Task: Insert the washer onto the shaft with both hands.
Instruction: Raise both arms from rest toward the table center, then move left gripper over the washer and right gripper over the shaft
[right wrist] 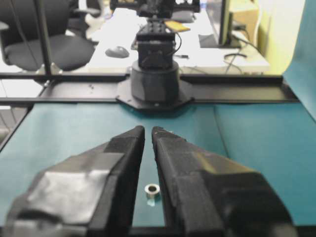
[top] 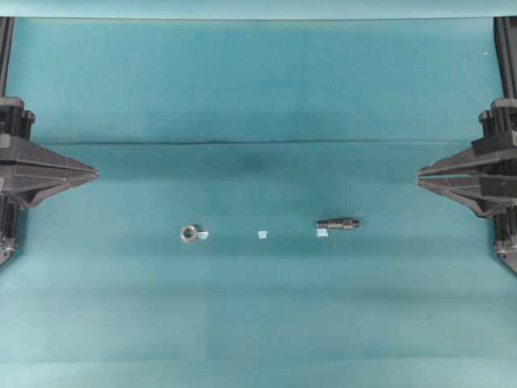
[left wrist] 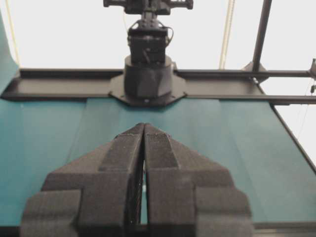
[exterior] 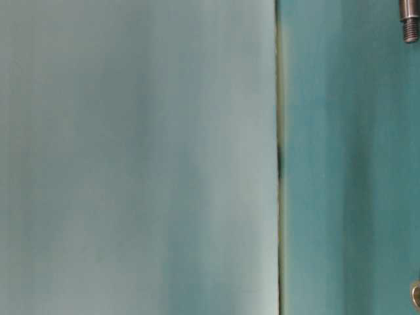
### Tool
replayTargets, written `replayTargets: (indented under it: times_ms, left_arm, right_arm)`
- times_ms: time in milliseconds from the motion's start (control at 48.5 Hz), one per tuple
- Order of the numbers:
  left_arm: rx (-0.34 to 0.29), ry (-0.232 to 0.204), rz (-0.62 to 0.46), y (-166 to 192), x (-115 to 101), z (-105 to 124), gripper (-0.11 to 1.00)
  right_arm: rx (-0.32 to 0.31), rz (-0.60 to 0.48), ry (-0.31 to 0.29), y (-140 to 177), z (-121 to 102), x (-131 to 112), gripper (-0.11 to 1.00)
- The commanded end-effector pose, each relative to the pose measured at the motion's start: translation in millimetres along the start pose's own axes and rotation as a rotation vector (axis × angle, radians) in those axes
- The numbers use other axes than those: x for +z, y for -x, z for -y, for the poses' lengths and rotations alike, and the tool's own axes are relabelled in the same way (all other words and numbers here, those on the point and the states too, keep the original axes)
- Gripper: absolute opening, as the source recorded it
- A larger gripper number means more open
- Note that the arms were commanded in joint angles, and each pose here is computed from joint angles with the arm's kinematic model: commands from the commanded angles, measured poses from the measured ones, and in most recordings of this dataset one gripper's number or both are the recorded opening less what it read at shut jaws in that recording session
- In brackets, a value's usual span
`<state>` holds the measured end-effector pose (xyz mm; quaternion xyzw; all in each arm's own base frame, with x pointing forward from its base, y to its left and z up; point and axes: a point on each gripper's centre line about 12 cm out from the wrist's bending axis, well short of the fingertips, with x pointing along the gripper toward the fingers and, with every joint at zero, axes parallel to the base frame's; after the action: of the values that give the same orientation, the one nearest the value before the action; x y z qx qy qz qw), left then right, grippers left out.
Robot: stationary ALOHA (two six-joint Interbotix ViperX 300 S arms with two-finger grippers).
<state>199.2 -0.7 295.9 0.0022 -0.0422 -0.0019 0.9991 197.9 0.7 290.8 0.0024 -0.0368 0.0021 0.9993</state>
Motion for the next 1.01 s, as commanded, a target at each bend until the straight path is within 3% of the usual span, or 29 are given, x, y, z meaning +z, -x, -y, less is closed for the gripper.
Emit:
replayTargets:
  times_ms: [0, 227, 433, 824, 989]
  left_arm:
    - [0.004, 0.017, -0.015, -6.0, 8.5, -1.0, 0.02]
    - [0.008, 0.037, -0.138, -18.4, 12.5, -1.3, 0.02]
    - [0.011, 0.041, -0.189, -36.6, 12.4, -1.9, 0.02]
    - [0.023, 0.042, -0.511, -78.1, -29.0, -3.7, 0.02]
    - [0.026, 0.040, -0.696, -91.7, -50.6, -3.6, 0.02]
  right_arm:
    - [-0.014, 0.039, -0.011, -3.7, 2.7, 14.2, 0.00]
    - [-0.052, -0.036, -0.150, -7.1, 8.8, 15.6, -0.09]
    - [-0.084, -0.226, -0.216, -11.3, 12.1, -3.2, -0.10]
    - [-0.122, -0.663, -0.229, -38.1, 14.4, -45.1, -0.10]
    - [-0.129, -0.826, -0.228, -55.3, 14.3, -65.4, -0.10]
